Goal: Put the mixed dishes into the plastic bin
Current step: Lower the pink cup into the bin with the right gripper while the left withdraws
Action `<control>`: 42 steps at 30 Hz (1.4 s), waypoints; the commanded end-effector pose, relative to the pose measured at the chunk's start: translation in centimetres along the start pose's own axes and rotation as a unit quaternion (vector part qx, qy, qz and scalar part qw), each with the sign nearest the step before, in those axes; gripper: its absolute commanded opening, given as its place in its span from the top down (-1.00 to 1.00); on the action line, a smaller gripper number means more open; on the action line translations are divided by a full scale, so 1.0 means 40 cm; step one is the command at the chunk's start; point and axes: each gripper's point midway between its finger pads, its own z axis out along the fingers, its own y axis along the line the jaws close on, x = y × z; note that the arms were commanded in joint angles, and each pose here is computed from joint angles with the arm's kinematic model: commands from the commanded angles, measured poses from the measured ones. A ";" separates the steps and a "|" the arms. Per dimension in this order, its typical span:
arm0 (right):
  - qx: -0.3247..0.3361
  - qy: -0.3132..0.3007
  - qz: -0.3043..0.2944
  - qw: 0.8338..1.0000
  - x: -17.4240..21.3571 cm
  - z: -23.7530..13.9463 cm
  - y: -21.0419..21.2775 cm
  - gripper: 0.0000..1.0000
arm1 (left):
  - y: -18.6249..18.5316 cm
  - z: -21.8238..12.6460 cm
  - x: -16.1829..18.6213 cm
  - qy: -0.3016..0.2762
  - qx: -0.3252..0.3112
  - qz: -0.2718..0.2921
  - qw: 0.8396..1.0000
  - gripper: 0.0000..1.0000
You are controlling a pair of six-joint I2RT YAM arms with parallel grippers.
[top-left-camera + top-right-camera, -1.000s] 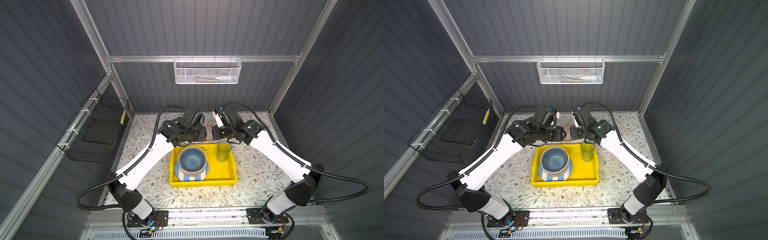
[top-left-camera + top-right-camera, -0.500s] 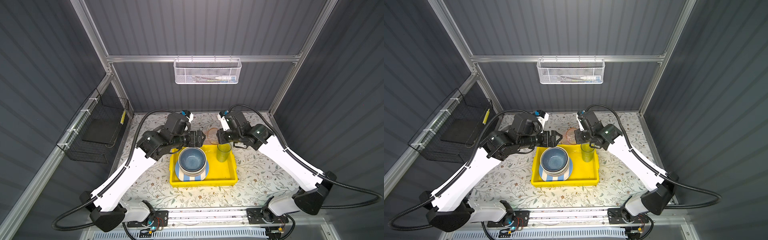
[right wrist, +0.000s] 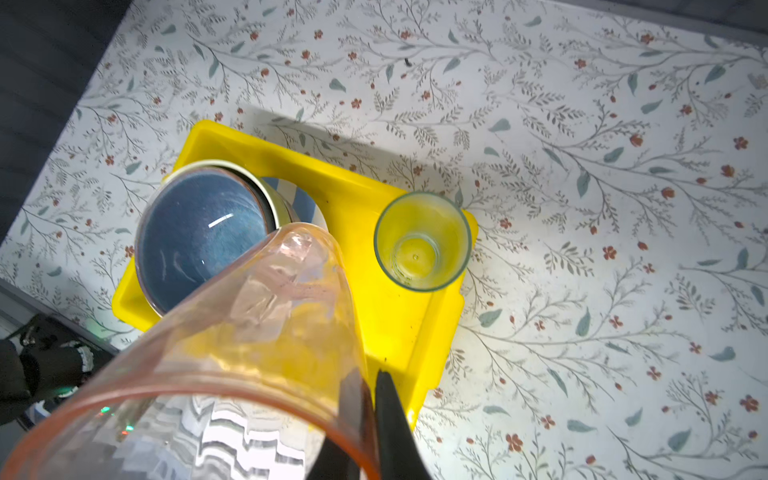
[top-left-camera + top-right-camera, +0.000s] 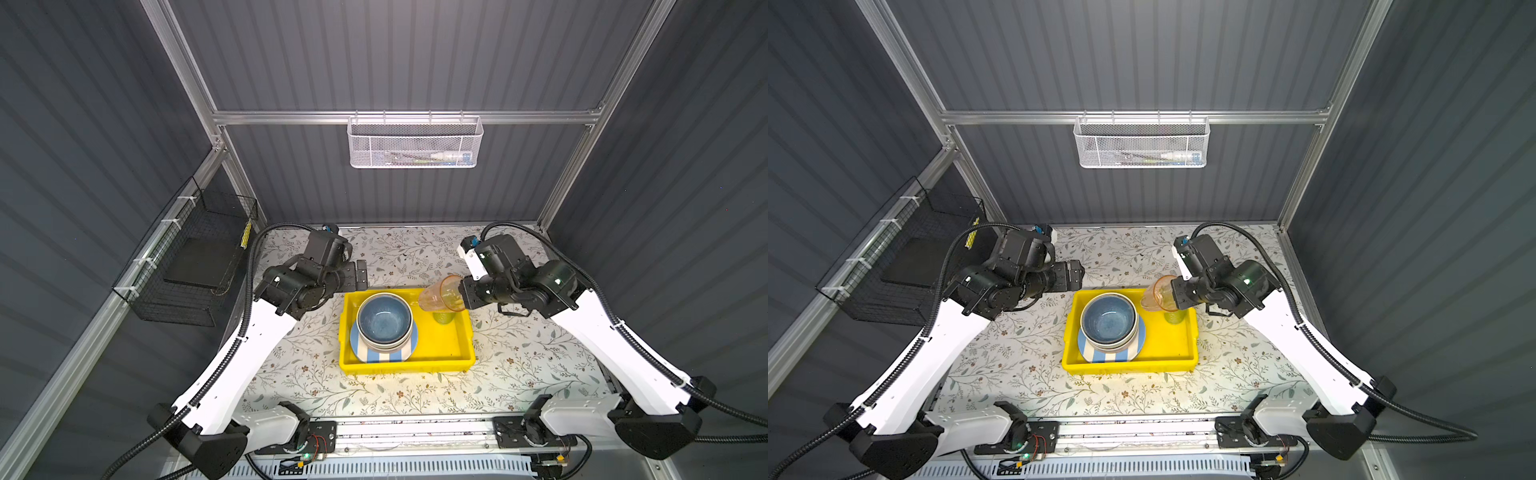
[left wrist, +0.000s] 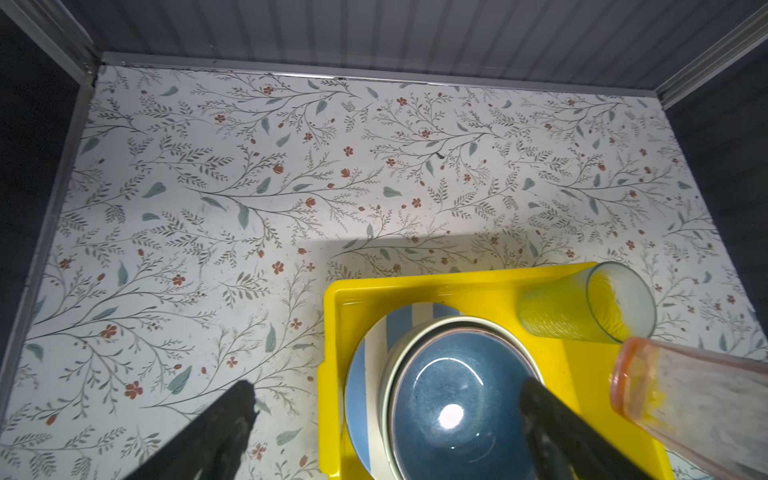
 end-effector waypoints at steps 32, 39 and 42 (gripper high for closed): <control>0.078 0.228 -0.017 0.970 0.270 0.167 -0.060 0.96 | 0.229 0.091 0.101 0.063 -0.139 -0.016 0.988 -1.00; 0.082 0.248 -0.021 0.965 0.302 0.196 -0.062 0.95 | 0.233 0.094 0.101 0.064 -0.140 -0.018 0.988 -1.00; 0.085 0.254 -0.022 0.963 0.314 0.206 -0.066 0.95 | 0.239 0.093 0.101 0.064 -0.142 -0.019 0.988 -1.00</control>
